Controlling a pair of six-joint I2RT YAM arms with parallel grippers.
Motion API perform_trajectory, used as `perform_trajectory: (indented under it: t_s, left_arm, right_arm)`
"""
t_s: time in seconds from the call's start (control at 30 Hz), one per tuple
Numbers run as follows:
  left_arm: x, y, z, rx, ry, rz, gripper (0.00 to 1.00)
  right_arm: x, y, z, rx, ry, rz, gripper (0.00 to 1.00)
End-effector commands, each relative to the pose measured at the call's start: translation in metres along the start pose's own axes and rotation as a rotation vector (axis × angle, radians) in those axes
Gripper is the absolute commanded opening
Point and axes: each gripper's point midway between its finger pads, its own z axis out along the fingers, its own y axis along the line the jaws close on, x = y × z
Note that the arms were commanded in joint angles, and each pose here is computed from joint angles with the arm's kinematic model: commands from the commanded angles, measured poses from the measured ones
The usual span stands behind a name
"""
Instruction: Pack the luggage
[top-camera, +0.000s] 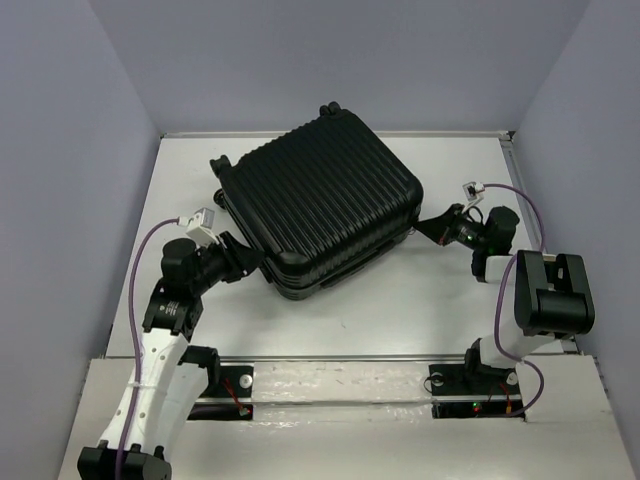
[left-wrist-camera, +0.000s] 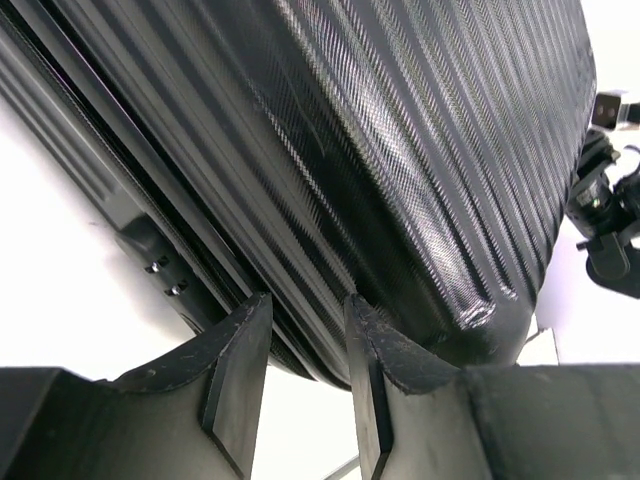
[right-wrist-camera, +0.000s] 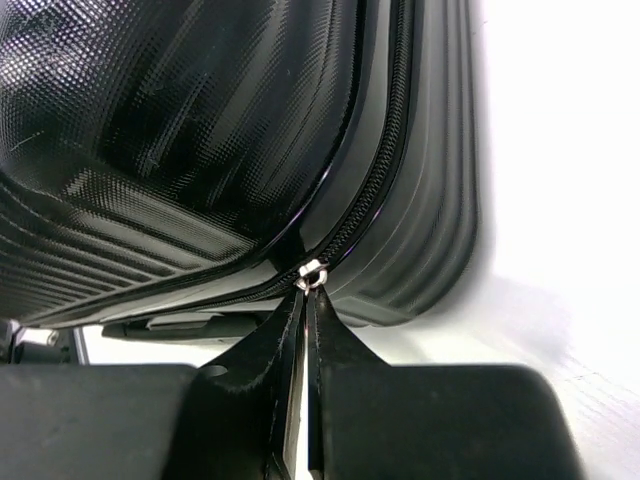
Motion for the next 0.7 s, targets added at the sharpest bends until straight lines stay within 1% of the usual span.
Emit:
perform_trajectory:
  t_s: [0.0,0.07,0.1,0.13,0.17,0.2,0.23,0.27,0.33,0.37,0.43,0.53,0.57,0.6,0.63,0.67]
  left_arm:
    - [0.015,-0.018,0.005,0.106,0.059,-0.014,0.45]
    - [0.017,-0.022,0.01,0.123,0.061,-0.024,0.45]
    - [0.025,-0.026,0.013,0.138,0.091,-0.027,0.45]
    - [0.026,-0.029,0.017,0.151,0.082,-0.023,0.45]
    - [0.029,-0.03,0.02,0.151,0.094,-0.038,0.45]
    - [0.034,-0.034,0.023,0.161,0.105,-0.038,0.45]
    - [0.032,-0.039,0.025,0.181,0.094,-0.032,0.45]
    - [0.032,-0.041,0.026,0.186,0.095,-0.036,0.45]
    - [0.029,-0.046,0.03,0.197,0.082,-0.045,0.44]
    - [0.027,-0.049,0.031,0.205,0.079,-0.043,0.44]
    - [0.023,-0.053,0.033,0.208,0.067,-0.045,0.43]
    - [0.017,-0.058,0.036,0.216,0.048,-0.042,0.43]
    - [0.015,-0.06,0.037,0.221,0.045,-0.044,0.42]
    - [0.015,-0.06,0.038,0.222,0.045,-0.046,0.42]
    - [0.016,-0.06,0.04,0.219,0.052,-0.05,0.42]
    - [0.015,-0.063,0.041,0.227,0.048,-0.054,0.42]
  right_arm:
    - [-0.021,0.024,0.012,-0.043,-0.059,-0.116,0.07]
    - [-0.01,0.027,0.018,-0.008,-0.033,-0.128,0.07]
    - [0.008,0.043,0.029,-0.031,0.013,-0.139,0.07]
    - [0.012,0.04,0.032,0.065,0.021,-0.163,0.07]
    - [0.02,0.045,0.036,0.095,0.036,-0.18,0.07]
    - [0.039,0.065,0.045,0.081,0.079,-0.203,0.07]
    - [0.041,0.076,0.046,0.091,0.079,-0.222,0.07]
    - [0.049,0.069,0.045,0.174,0.085,-0.21,0.07]
    - [0.065,0.082,0.046,0.185,0.11,-0.212,0.07]
    - [0.079,0.095,0.046,0.191,0.129,-0.22,0.07]
    - [0.096,0.11,0.044,0.184,0.172,-0.24,0.07]
    - [0.122,0.151,0.047,0.112,0.226,-0.245,0.07]
    - [0.136,0.18,0.051,0.05,0.254,-0.254,0.07]
    - [0.15,0.189,0.055,0.044,0.286,-0.261,0.07]
    - [0.159,0.202,0.06,0.024,0.301,-0.274,0.07]
    - [0.161,0.212,0.068,0.032,0.283,-0.279,0.07]
